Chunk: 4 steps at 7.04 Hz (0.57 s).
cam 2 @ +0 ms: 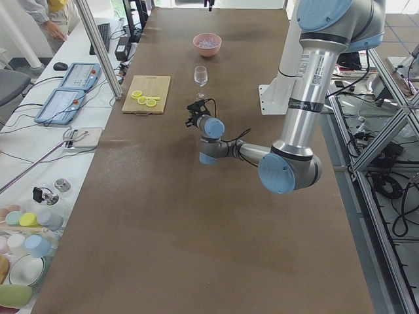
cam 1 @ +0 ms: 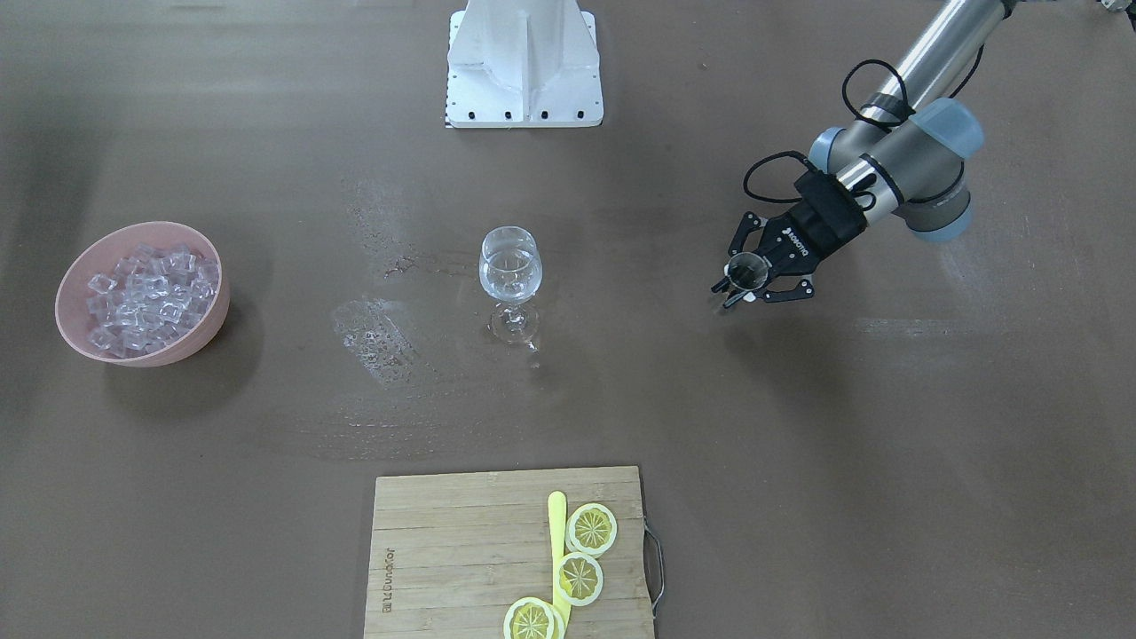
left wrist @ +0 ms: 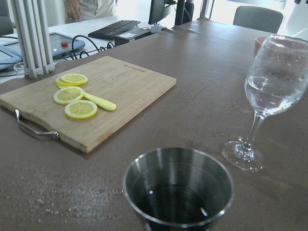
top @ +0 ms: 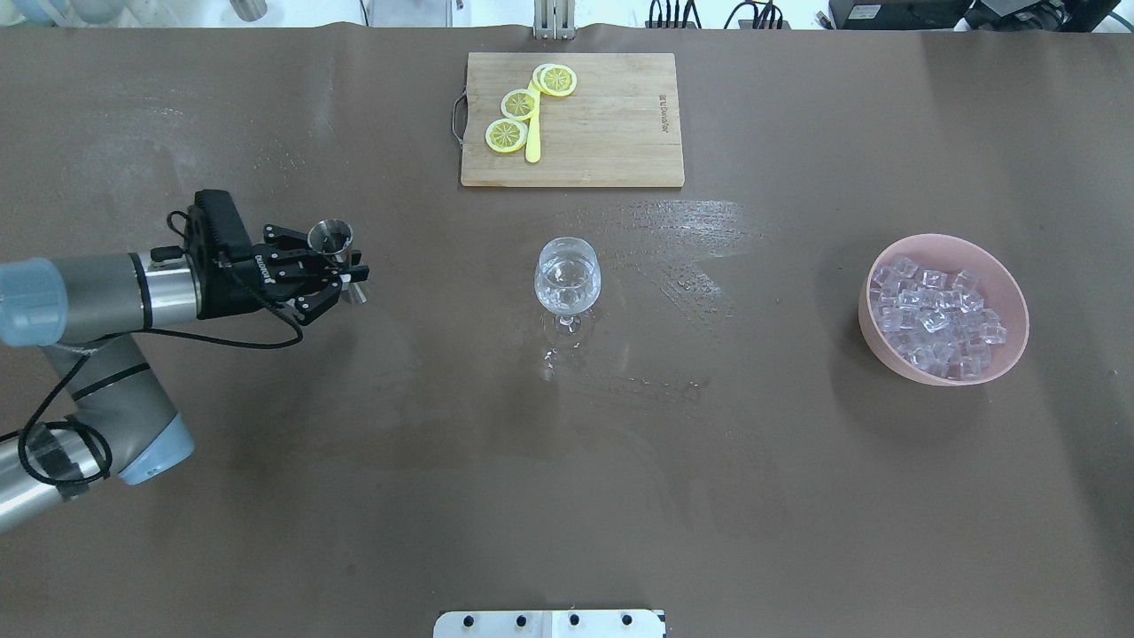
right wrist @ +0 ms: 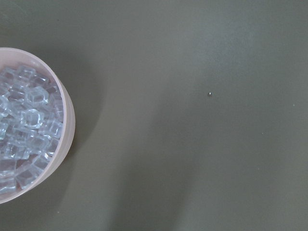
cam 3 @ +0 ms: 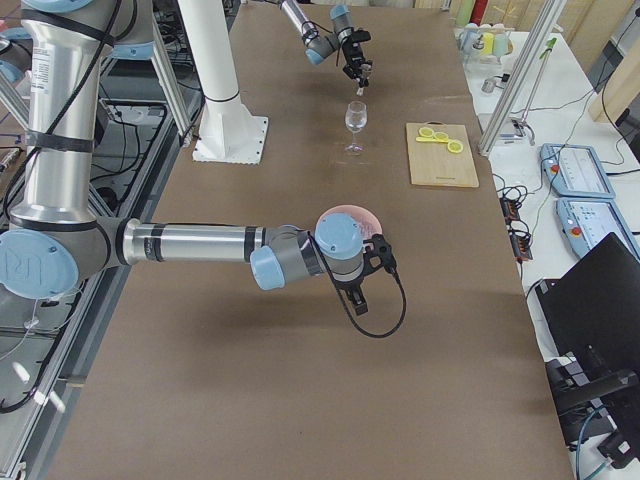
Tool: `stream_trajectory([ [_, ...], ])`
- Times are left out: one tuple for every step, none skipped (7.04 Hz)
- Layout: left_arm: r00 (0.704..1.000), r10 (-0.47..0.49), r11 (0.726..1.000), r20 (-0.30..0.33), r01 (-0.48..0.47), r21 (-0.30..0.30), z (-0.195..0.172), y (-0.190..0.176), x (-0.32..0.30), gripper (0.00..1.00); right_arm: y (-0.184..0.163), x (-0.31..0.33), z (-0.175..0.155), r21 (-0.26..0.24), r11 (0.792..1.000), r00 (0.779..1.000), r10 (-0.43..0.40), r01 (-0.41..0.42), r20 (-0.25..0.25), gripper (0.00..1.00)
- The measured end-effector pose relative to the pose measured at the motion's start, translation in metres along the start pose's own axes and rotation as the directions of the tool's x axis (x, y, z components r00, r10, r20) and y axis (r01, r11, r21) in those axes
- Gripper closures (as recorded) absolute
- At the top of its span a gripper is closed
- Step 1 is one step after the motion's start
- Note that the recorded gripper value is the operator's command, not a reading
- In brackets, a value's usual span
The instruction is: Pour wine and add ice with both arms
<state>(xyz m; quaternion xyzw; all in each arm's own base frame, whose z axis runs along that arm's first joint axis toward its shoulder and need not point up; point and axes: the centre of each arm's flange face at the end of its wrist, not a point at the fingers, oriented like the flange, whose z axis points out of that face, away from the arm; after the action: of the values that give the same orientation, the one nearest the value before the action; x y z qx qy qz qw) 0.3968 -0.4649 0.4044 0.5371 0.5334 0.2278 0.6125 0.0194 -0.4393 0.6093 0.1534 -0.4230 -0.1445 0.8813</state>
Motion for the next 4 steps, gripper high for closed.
stream_trajectory([
  [0.999, 0.019, 1.000, 0.041, -0.019, -0.004, 0.017, -0.020, 0.002, 1.00, 0.007, 0.003, -0.003, 0.003, 0.999, 0.999, 0.048, -0.048, -0.006, 0.00],
  [0.996, 0.062, 0.998, 0.062, -0.062, 0.003, 0.031, -0.040, 0.006, 1.00, 0.013, 0.003, -0.007, 0.008, 0.996, 0.995, 0.094, -0.094, -0.011, 0.00],
  [0.993, 0.098, 0.995, 0.064, -0.099, 0.013, 0.042, -0.057, 0.012, 1.00, 0.019, 0.002, -0.010, 0.011, 0.993, 0.993, 0.119, -0.119, -0.014, 0.00],
  [0.992, 0.114, 0.993, 0.059, -0.116, 0.021, 0.047, -0.074, 0.020, 1.00, 0.023, 0.001, -0.013, 0.014, 0.992, 0.992, 0.129, -0.129, -0.017, 0.00],
])
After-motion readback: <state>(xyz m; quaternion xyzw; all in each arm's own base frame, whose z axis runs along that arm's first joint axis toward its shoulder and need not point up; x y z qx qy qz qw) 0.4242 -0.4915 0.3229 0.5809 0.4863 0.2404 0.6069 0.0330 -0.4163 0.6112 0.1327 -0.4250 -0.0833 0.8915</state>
